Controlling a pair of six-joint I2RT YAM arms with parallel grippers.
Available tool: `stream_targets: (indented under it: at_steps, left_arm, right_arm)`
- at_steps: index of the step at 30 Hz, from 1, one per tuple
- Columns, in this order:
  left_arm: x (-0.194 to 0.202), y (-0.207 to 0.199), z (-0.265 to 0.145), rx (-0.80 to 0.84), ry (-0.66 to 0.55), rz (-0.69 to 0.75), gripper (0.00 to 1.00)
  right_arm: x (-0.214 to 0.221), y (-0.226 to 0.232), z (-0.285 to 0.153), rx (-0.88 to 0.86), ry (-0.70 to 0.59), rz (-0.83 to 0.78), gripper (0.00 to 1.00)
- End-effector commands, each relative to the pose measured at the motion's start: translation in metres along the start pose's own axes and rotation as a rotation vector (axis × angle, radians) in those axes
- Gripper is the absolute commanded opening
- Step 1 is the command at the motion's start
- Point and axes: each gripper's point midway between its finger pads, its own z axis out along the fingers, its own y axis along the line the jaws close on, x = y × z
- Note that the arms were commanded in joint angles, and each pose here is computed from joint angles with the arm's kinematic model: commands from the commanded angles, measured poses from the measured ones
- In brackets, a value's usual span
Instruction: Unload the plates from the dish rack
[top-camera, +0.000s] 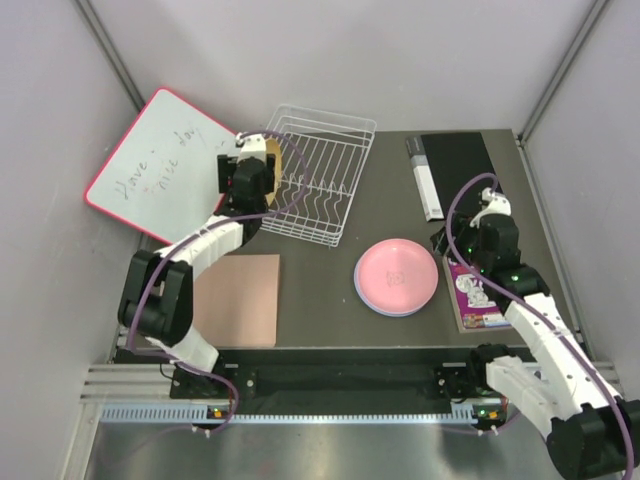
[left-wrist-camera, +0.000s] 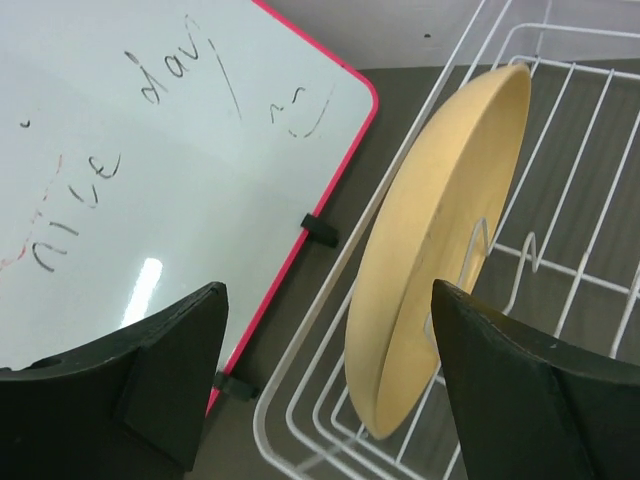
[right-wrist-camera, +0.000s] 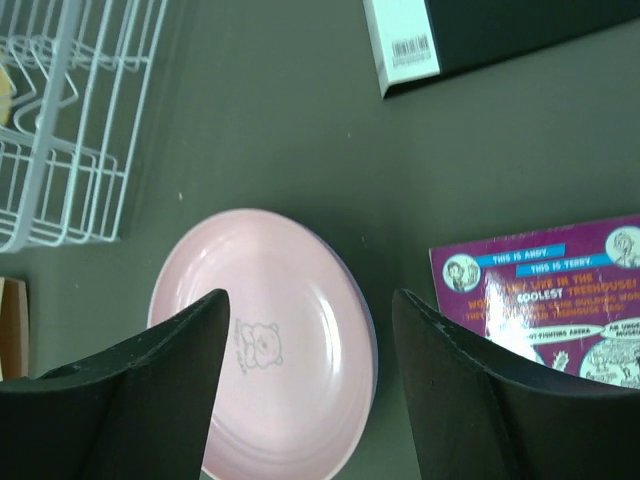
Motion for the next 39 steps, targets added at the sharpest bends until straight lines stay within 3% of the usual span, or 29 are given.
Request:
stream_targets:
  at_steps: [1, 3, 4, 6, 7, 9, 15, 20, 24, 27, 29, 31, 32, 33, 34, 35, 36, 39]
  left_arm:
    - [-0.036, -0.007, 0.025, 0.005, -0.117, -0.03, 0.81]
    - [-0.024, -0.013, 0.036, 0.02, -0.092, -0.018, 0.73]
    - [-0.025, -0.014, 0.038, 0.019, -0.093, -0.022, 0.59]
    - [-0.024, -0.016, 0.039, 0.024, -0.088, -0.029, 0.41]
    - [-0.022, -0.017, 0.038, 0.029, -0.087, -0.034, 0.2]
    - [-0.028, -0.015, 0.034, 0.034, -0.102, -0.058, 0.02]
    - [-0.044, -0.008, 0.017, 0.018, -0.171, -0.076, 0.0]
    - [-0.063, 0.016, -0.01, -0.239, -0.293, 0.012, 0.0]
    - [-0.082, 0.028, -0.039, -0.404, -0.379, 0.032, 0.0]
    - [-0.095, 0.021, -0.055, -0.406, -0.389, 0.057, 0.0]
    - [-0.109, 0.013, -0.069, -0.35, -0.404, 0.018, 0.0]
    - [-0.106, -0.005, -0.07, -0.251, -0.324, 0.093, 0.0]
    - [-0.119, -0.01, -0.079, -0.169, -0.327, -0.062, 0.0]
    - [-0.133, -0.039, -0.081, 0.02, -0.318, -0.061, 0.0]
    - [-0.107, -0.051, -0.084, 0.114, -0.2, -0.014, 0.0]
    - [-0.111, -0.055, -0.095, 0.174, -0.174, -0.133, 0.0]
    - [-0.108, -0.08, -0.108, 0.337, -0.144, -0.184, 0.0]
    - [-0.09, -0.104, -0.136, 0.524, -0.037, -0.334, 0.0]
  right_arm:
    - [-0.017, 0.007, -0.002, -0.002, -0.028, -0.029, 0.67]
    - [-0.015, 0.008, 0.004, -0.005, -0.013, -0.025, 0.67]
    - [-0.014, 0.008, 0.006, -0.004, -0.01, -0.024, 0.67]
    - [-0.011, 0.007, 0.009, -0.002, 0.005, -0.026, 0.67]
    - [-0.011, 0.007, 0.01, 0.0, 0.005, -0.028, 0.67]
    - [-0.011, 0.007, 0.01, 0.001, 0.005, -0.033, 0.67]
    - [-0.006, 0.004, 0.012, 0.004, 0.01, -0.035, 0.67]
    - [-0.002, 0.003, 0.008, -0.001, 0.007, -0.031, 0.68]
    - [-0.001, 0.004, 0.004, -0.015, 0.0, -0.026, 0.87]
    - [-0.002, 0.008, 0.0, -0.038, -0.011, -0.031, 0.91]
    - [-0.007, 0.01, -0.004, -0.053, -0.039, -0.032, 0.92]
    - [-0.01, 0.02, -0.01, -0.109, -0.056, -0.037, 0.92]
    - [-0.01, 0.026, -0.012, -0.144, -0.055, -0.037, 0.92]
    - [-0.015, 0.032, -0.014, -0.174, -0.074, -0.037, 0.92]
    - [-0.017, 0.037, -0.016, -0.2, -0.084, -0.035, 0.92]
    - [-0.019, 0.046, -0.018, -0.244, -0.082, -0.024, 0.92]
    - [-0.027, 0.055, -0.02, -0.289, -0.111, -0.024, 0.91]
    - [-0.031, 0.074, -0.022, -0.386, -0.114, 0.01, 0.92]
